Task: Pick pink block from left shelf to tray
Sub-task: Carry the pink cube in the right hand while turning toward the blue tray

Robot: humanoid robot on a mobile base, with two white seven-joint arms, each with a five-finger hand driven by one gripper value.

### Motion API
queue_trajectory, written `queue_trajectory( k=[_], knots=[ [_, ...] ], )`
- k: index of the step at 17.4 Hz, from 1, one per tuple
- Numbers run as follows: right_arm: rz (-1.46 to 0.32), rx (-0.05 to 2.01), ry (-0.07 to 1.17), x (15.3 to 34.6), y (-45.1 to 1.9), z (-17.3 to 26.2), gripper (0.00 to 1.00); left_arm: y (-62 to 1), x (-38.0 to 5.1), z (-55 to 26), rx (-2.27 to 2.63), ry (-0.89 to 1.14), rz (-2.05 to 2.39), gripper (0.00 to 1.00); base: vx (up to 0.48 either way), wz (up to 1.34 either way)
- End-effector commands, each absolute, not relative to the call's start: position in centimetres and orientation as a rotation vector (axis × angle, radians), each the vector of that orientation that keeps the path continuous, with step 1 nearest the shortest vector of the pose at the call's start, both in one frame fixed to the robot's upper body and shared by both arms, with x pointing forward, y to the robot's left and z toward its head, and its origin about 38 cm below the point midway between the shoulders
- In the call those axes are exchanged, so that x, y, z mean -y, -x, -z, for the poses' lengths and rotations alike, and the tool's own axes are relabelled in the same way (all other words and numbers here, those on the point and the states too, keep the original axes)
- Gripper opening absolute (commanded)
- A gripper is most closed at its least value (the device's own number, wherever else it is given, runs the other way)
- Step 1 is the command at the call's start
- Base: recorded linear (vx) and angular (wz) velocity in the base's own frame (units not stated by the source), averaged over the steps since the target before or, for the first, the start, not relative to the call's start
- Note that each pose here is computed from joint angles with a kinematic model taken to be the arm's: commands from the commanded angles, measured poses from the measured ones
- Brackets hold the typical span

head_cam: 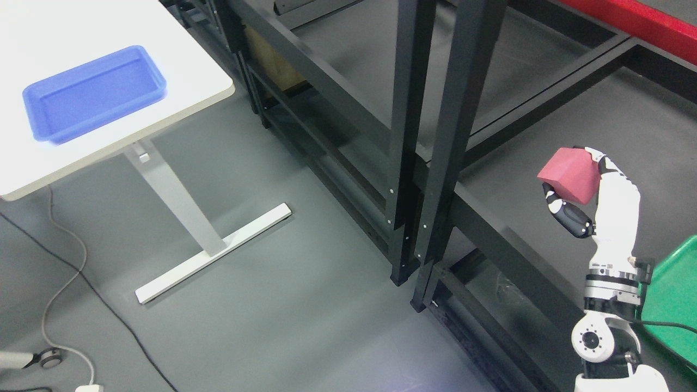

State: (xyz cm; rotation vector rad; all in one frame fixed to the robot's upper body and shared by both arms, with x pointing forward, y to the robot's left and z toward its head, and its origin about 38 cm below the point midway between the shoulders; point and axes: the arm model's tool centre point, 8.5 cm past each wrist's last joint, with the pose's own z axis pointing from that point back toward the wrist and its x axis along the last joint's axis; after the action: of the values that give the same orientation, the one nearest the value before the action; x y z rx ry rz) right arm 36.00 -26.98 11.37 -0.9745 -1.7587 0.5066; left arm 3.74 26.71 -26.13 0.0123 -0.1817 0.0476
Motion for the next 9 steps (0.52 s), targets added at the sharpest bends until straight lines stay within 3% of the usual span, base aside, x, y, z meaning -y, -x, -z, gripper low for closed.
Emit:
queue_trajectory(
  k=[1,9],
  knots=[
    [-0.518,1.739,0.978,27.47,-35.43,-10.83,0.02,-3.15,-27.84,26.06,0.174,-0.031,-0.045,1.00,-0.135,0.38],
    [-0.519,1.737,0.975,27.43,-35.25,-10.64,0.02,-3.13,-27.84,26.06,0.172,-0.031,-0.045,1.00,-0.131,0.38]
  ],
)
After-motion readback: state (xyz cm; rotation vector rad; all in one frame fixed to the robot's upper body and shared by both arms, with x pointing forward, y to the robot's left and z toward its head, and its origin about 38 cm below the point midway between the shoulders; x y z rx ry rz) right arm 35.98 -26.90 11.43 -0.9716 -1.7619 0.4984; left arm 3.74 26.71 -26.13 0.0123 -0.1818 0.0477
